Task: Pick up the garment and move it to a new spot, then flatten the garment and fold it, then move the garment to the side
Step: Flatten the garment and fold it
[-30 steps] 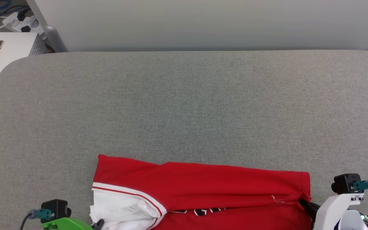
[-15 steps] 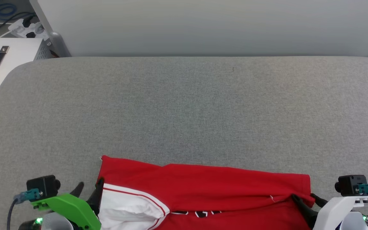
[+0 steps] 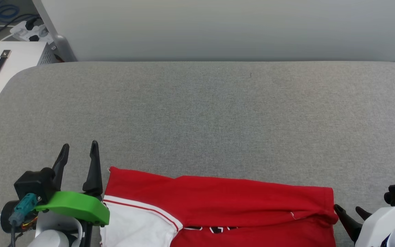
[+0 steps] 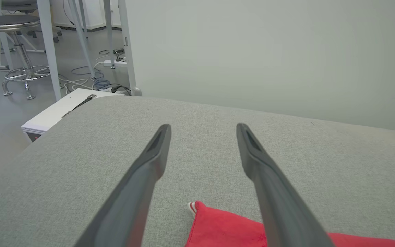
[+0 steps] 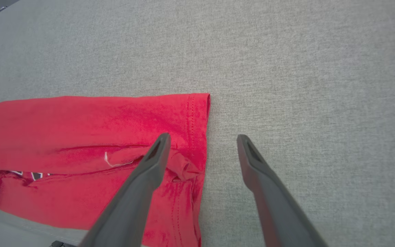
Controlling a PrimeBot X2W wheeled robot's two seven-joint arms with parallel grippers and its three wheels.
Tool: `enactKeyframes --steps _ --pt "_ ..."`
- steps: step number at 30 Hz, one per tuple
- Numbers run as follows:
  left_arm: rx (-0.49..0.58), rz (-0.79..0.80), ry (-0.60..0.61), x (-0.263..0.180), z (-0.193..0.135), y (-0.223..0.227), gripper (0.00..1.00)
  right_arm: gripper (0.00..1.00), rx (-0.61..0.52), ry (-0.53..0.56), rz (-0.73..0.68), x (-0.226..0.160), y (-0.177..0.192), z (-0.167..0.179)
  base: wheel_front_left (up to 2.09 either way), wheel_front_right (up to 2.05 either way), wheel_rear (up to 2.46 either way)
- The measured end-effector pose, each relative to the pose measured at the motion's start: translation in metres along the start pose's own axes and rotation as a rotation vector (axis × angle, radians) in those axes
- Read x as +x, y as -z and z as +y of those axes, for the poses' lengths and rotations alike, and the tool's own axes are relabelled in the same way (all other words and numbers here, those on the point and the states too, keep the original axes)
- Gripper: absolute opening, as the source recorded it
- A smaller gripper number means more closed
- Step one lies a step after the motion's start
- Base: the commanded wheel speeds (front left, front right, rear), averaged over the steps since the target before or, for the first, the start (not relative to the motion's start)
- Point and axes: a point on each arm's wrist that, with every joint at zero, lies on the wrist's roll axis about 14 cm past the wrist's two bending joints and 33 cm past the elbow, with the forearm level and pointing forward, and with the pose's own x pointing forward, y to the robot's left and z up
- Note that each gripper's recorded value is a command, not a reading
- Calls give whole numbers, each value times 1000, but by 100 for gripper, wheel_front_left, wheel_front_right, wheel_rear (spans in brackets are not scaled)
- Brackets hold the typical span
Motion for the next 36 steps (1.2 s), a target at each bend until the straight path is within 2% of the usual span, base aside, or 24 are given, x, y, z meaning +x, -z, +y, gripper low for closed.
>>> enactKeyframes --steps 7,21,22,23,24,25,36 --pt "63 -87 17 2 -14 -15 100 100 2 -11 93 11 18 3 0 0 0" --pt "75 -40 -10 4 -9 3 100 100 42 -90 283 35 64 24 0 0 0" --pt "77 -39 -10 4 -9 3 100 91 40 -94 292 35 66 26 0 0 0" --pt "78 -39 -9 4 -9 4 100 47 43 -99 296 35 67 27 0 0 0" --pt "79 -38 -8 4 -9 4 100 27 42 -102 301 35 68 28 0 0 0" --pt "81 -37 -9 4 -9 4 100 0 39 -104 305 35 69 28 0 0 0" --pt "94 -53 0 0 -13 0 100 0 34 -103 279 32 61 27 0 0 0"
